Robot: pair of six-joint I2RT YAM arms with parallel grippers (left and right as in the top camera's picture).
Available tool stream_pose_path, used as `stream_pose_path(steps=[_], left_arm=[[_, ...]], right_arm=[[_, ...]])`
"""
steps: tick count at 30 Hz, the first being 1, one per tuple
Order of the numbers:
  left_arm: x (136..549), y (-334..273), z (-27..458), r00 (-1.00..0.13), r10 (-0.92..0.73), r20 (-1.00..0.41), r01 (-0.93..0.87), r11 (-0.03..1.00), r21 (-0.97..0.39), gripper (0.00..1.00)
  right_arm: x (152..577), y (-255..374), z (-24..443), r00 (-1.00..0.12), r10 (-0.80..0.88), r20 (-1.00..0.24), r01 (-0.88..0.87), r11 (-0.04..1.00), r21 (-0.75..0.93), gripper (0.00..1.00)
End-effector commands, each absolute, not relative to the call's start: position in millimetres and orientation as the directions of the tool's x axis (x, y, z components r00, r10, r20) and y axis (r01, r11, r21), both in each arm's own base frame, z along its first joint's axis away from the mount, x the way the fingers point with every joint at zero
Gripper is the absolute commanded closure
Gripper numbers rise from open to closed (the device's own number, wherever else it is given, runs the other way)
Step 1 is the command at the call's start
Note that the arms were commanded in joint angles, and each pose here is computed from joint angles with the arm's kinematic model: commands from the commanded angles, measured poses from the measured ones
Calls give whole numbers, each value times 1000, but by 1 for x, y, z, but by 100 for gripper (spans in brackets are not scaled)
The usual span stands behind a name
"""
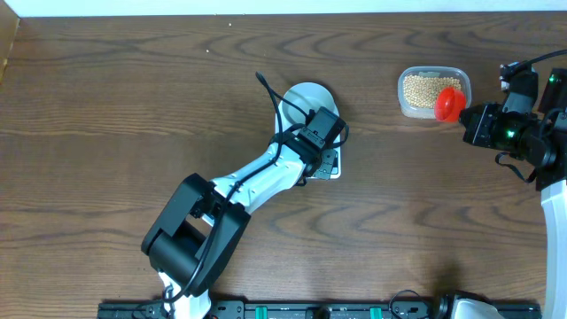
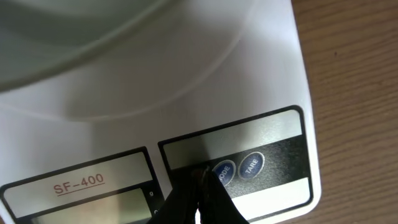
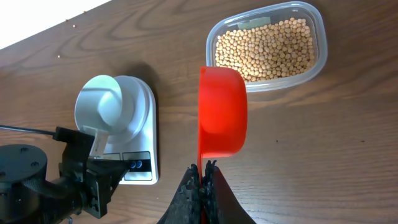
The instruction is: Scoop item into bowl and weigh 50g on scale
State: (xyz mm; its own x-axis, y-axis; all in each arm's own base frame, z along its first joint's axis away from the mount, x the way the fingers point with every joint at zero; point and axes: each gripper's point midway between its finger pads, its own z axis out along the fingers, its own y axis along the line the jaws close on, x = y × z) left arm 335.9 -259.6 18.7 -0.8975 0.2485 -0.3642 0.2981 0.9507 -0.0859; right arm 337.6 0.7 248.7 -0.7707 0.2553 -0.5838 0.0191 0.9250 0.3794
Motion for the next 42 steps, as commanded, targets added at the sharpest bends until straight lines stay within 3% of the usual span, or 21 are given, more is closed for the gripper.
stream_pose_path(steps=[1, 42], left_arm=[[333, -257, 12, -899, 263, -350, 306, 950, -71, 93], [327, -242, -20, -922, 267, -282, 279, 960, -3, 93]], right_arm=[[338, -1, 257, -757, 243, -607, 4, 930, 367, 99], [332, 1, 252, -778, 223, -587, -3, 934, 358, 99]])
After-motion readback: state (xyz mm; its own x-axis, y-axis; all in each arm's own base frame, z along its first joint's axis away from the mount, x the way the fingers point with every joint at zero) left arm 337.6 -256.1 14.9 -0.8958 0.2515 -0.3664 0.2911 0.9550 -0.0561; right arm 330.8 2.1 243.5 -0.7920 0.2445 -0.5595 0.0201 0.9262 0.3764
